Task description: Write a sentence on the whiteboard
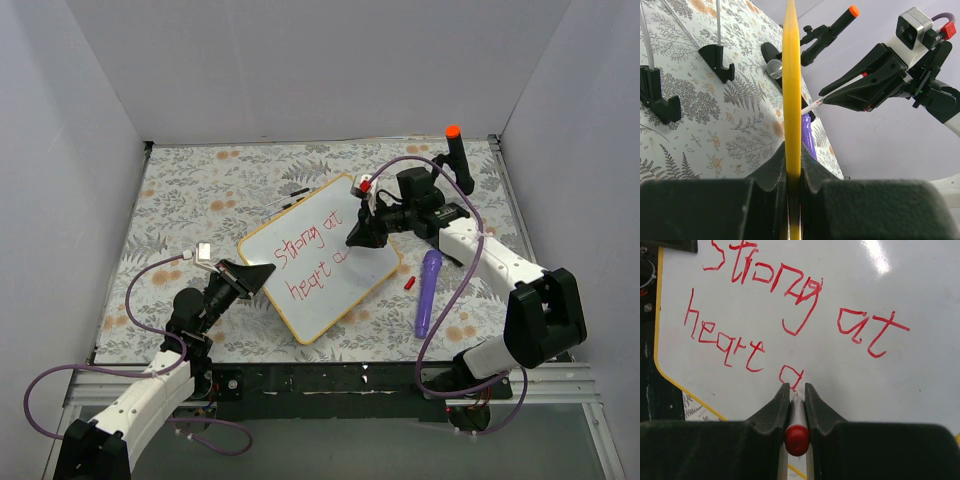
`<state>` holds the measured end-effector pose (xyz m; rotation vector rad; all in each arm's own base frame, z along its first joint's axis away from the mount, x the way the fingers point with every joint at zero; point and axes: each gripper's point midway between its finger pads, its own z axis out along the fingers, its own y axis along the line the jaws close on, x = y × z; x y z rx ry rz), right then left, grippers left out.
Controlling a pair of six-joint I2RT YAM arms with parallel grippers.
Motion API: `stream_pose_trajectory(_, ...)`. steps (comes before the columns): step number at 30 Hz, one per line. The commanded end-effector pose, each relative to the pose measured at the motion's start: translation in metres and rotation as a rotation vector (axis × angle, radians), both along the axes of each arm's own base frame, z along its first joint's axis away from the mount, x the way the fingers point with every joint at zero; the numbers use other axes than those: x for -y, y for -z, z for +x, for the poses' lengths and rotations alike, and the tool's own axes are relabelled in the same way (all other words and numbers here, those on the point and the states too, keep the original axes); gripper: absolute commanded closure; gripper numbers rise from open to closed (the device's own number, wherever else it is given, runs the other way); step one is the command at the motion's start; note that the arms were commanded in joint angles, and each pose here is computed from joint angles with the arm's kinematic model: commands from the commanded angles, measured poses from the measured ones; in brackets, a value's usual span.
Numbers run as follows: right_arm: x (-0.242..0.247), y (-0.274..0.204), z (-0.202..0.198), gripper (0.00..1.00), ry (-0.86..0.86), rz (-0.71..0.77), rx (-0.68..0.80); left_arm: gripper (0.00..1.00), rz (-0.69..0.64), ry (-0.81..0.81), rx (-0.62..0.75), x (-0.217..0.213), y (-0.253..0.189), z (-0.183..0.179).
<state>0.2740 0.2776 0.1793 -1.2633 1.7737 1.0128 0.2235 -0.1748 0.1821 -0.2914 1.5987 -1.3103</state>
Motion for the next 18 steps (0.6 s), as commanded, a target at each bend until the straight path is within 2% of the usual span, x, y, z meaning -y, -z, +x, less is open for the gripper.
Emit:
stream_pose_trajectory(1, 0.008, -0.022, 0.007, 0.99, 0.018, 0.016, 0.062, 1.00, -0.096, 0.003, 0.141, -0.003, -0.034, -0.009)
stream_pose_trajectory(5, 0.008, -0.038, 0.007, 0.99, 0.009, 0.042, 0.072, 1.00, -0.081, 0.001, 0.134, -0.003, -0.030, -0.008)
stream_pose_trajectory(12, 0.003, -0.071, -0.030, 0.99, -0.144, 0.163, 0.077, 1.00, -0.069, 0.010, 0.130, -0.001, -0.026, -0.008)
stream_pose_trajectory(18, 0.006, -0.065, -0.028, 0.99, -0.136, 0.157, 0.094, 1.00, -0.060, 0.018, 0.136, 0.000, -0.024, -0.009)
